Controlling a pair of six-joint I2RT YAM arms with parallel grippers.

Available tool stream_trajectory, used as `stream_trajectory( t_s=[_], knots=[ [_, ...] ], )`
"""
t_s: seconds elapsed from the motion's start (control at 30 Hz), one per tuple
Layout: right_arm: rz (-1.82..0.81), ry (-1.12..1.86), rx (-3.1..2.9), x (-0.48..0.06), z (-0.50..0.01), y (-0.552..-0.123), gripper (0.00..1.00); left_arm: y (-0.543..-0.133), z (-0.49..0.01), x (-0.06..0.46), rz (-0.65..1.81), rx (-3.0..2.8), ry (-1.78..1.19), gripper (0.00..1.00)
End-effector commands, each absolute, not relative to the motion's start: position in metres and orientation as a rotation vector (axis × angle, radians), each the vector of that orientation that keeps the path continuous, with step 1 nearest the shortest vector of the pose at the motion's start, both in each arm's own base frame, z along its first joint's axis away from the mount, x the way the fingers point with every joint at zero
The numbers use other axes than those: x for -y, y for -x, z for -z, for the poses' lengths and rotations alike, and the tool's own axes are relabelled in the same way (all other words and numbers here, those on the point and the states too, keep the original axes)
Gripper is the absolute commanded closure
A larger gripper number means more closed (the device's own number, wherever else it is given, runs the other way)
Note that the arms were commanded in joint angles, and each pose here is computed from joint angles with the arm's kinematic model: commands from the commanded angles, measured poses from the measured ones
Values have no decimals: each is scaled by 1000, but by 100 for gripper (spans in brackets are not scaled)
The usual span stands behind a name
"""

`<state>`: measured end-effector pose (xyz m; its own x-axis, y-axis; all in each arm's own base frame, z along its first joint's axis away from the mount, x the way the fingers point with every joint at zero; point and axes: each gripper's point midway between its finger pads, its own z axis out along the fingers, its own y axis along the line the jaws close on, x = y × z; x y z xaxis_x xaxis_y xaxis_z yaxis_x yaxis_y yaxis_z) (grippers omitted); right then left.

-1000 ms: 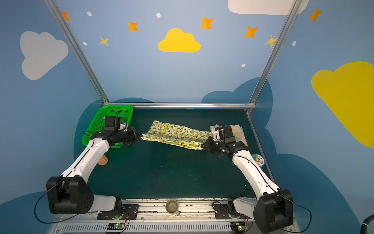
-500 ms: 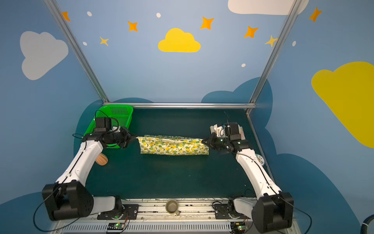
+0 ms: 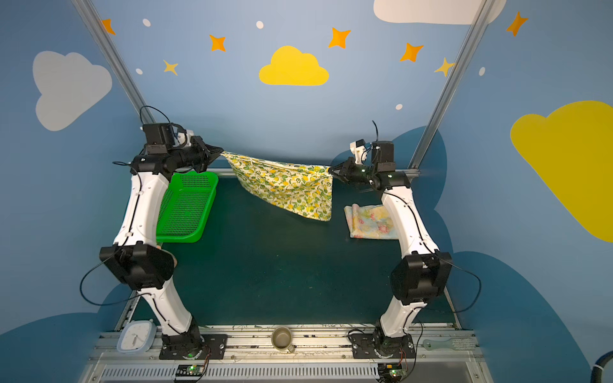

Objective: Fold and stack skirts
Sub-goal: Flatten out the skirt at the center of the table.

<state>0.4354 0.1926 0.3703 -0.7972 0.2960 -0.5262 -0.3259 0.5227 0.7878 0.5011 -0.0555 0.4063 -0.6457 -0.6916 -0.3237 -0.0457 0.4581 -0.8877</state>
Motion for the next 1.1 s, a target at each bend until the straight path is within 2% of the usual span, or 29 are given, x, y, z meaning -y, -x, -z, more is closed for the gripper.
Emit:
stream_trajectory(
  t_s=[0.0,0.1,0.3,0.37,0.4,0.43,0.47,0.5,0.63,0.87,1.07],
  knots=[
    [-1172,83,-2162,-183,-357,-409,100,-476,-379,34,1089,-2024,685,96],
    [-1131,85,-2260,-188,-307,-385,100,-440,-314,38,1091,-2085,808,96],
    [-1102,-89,-2530,-193,-160,-333,100,-350,-154,58,1008,-2318,1079,95],
    [-1117,-168,-2628,-193,-120,-314,100,-322,-111,65,964,-2405,1151,87],
    [-1114,-237,-2697,-190,-105,-303,97,-309,-95,68,951,-2444,1174,80],
    [-1111,-285,-2764,-188,-95,-293,86,-298,-85,71,941,-2475,1185,61],
    [-1109,-283,-2796,-189,-90,-287,72,-290,-79,73,929,-2497,1193,48],
    [-1100,-275,-2826,-191,-87,-281,65,-283,-77,74,915,-2513,1189,44],
    [-1027,-210,-2865,-197,-87,-269,57,-275,-85,73,894,-2510,1164,40],
    [-874,-195,-2933,-191,-92,-252,54,-298,-104,89,907,-2530,1049,40],
    [-765,-192,-2915,-172,-111,-238,54,-320,-96,115,893,-2587,966,41]
  ],
)
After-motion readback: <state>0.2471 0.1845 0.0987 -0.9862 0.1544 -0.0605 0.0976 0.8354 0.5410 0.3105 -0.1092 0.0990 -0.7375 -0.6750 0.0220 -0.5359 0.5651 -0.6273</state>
